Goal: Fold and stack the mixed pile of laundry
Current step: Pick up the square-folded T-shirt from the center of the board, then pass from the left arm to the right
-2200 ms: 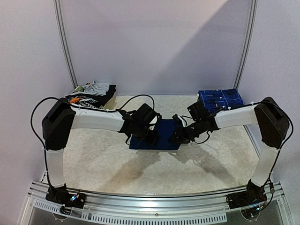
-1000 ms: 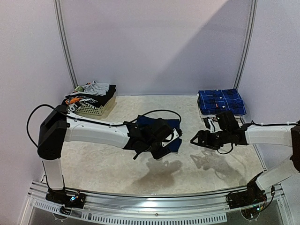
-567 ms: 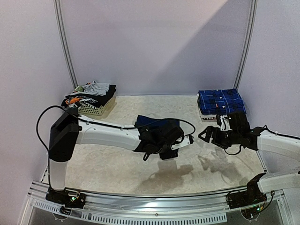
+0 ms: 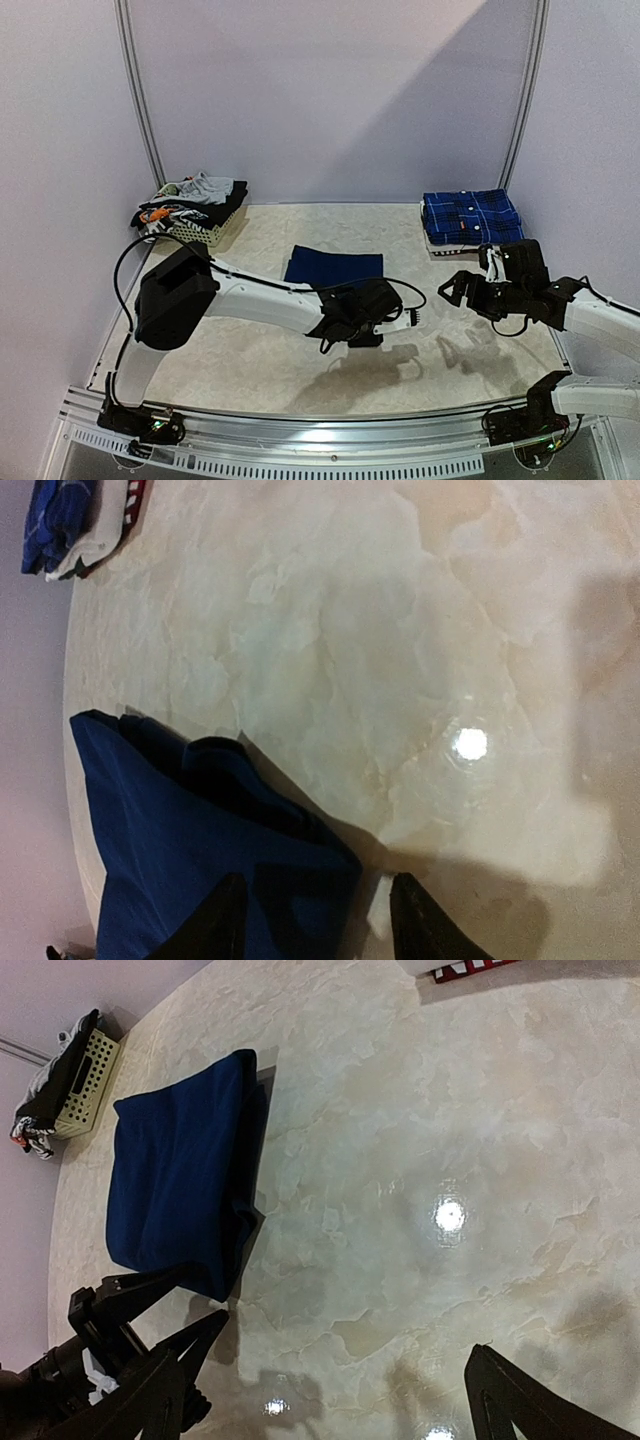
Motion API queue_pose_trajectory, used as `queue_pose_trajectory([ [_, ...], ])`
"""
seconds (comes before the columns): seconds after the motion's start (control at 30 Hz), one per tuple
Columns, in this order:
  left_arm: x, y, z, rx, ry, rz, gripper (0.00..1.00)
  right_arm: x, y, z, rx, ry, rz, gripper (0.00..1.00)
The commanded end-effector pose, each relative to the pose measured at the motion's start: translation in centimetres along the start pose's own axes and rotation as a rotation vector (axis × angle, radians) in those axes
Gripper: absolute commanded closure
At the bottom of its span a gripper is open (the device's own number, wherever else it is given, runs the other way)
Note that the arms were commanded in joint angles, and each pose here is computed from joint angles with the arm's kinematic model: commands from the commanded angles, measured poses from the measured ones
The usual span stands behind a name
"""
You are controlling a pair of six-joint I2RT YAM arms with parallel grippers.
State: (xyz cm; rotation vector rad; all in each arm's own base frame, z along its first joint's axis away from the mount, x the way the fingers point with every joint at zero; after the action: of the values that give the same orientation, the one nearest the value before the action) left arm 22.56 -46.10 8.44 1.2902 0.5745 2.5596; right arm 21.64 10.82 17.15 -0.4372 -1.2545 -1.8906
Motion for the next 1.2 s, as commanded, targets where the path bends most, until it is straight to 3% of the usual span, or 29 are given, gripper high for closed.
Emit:
queue_pose_trajectory([
  [0.0, -1.3, 0.2, -0.9, -0.024, 0.037, -0.014, 0.55, -0.1, -0.6, -0.6, -0.003, -0.028, 0.018, 0.01],
  [0.2, -2.4, -0.4, -1.1, -0.037, 0.078, -0.016, 0.68, -0.3, -0.5, -0.5, -0.002, -0.019, 0.023, 0.01],
  [0.33, -2.2, -0.2, -0.9, -0.016, 0.094, -0.058, 1.00, -0.5, -0.4, -0.3, -0.007, -0.005, 0.027, 0.01],
  [0.57, 1.4, 0.7, 1.3, 0.154, 0.061, -0.232, 1.00, -1.5, 0.6, 0.9, -0.062, 0.091, 0.027, 0.01],
  [0.87, 3.5, 0.3, 2.2, 0.267, 0.004, -0.315, 1.00, -5.0, 2.0, 2.6, -0.197, 0.283, 0.046, 0.01],
  [1.17, 4.2, 0.1, 2.4, 0.310, -0.019, -0.349, 1.00, -9.3, 2.0, 4.4, -0.275, 0.435, 0.146, 0.01],
])
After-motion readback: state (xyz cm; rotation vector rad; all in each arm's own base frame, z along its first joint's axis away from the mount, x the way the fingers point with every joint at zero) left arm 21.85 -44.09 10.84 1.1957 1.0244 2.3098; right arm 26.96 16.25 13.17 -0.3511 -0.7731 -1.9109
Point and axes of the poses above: each gripper's point midway between its finger pads, its own x axis back along the fingers, its own z axis along the line the jaws close on, y = z × x, the point moved 8 cm from there along x, back along the fingers, and after that the axes turned 10 degrees about x, right-handed, at the moved point
